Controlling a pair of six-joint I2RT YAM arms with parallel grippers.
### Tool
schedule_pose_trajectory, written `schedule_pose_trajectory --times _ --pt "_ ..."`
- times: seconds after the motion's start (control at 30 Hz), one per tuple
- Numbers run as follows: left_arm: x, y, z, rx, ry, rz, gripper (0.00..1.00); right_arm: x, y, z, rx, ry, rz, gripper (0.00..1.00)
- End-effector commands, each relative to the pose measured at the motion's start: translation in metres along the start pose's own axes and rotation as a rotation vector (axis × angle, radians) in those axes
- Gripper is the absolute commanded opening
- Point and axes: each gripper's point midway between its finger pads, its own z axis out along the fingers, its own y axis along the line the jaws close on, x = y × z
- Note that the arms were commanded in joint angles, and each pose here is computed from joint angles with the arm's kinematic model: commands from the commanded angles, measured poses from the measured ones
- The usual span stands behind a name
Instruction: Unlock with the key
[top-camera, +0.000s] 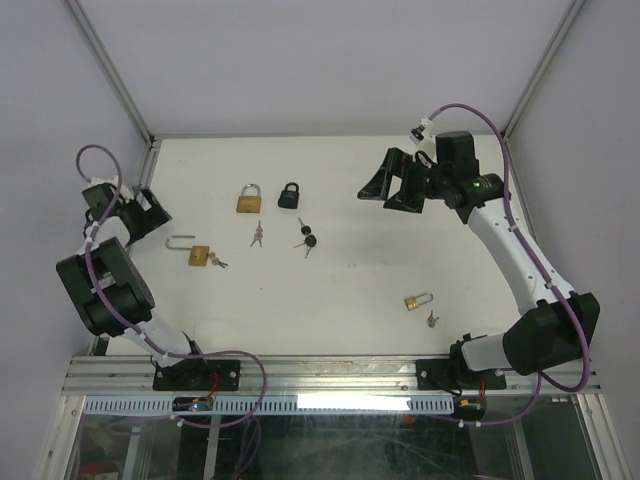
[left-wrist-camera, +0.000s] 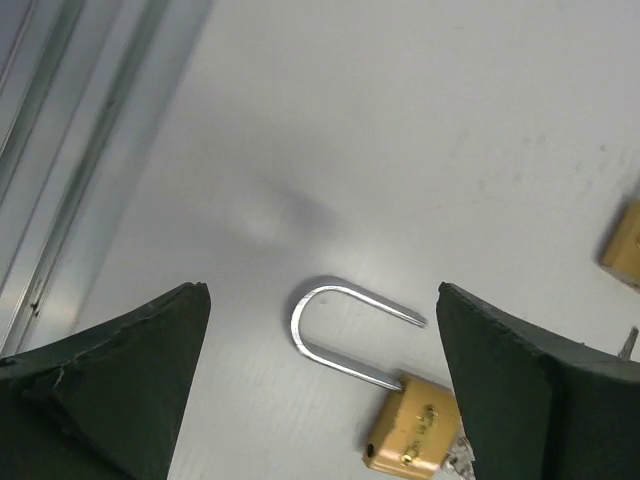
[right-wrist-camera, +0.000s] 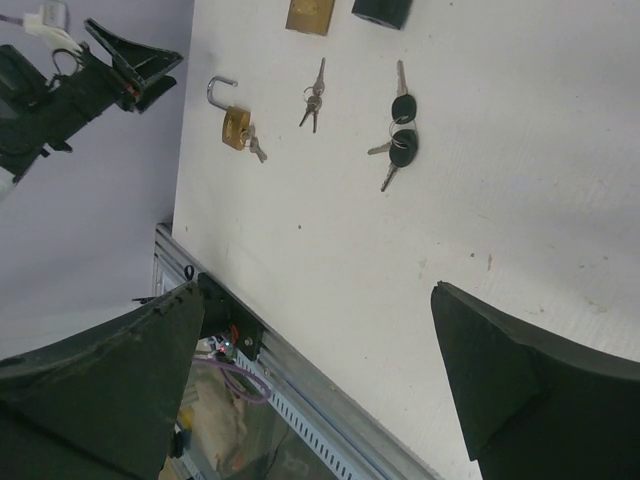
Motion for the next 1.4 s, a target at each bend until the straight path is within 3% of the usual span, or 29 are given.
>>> schedule_pose_trajectory --times 0.0,0.17,0.33,0.67,0.9,1.07,1.37 --pt "-0.034 -0.106 -0.030 0.097 -0.118 0.449 0.99 -0.017 0.002 -0.011 0.054 -0.065 -0.077 1.00" --pt "0.020 -0.201 -0.033 0.240 0.020 0.660 0.99 -0.017 -0.024 -0.021 0.223 -0.092 -0.106 1.00" --pt "0.094 -0.243 -0.034 0.331 0.142 0.827 0.99 -0.007 -0.039 -0.026 0.322 -0.077 -0.129 0.99" --pt "0.147 -0.236 0.008 0.259 0.287 0.838 0.81 0.018 -0.051 -0.025 0.353 -0.043 -0.104 0.99" --pt "0.150 -0.228 0.029 0.205 0.271 0.826 0.75 0.017 -0.051 -0.020 0.349 -0.031 -0.093 0.99" --pt "0.154 -0.228 0.032 0.177 0.289 0.820 0.63 0.014 -0.049 -0.019 0.352 -0.020 -0.092 0.99" --pt "0.155 -0.243 0.027 0.214 0.296 0.819 0.65 0.015 -0.052 -0.012 0.343 -0.005 -0.099 0.99"
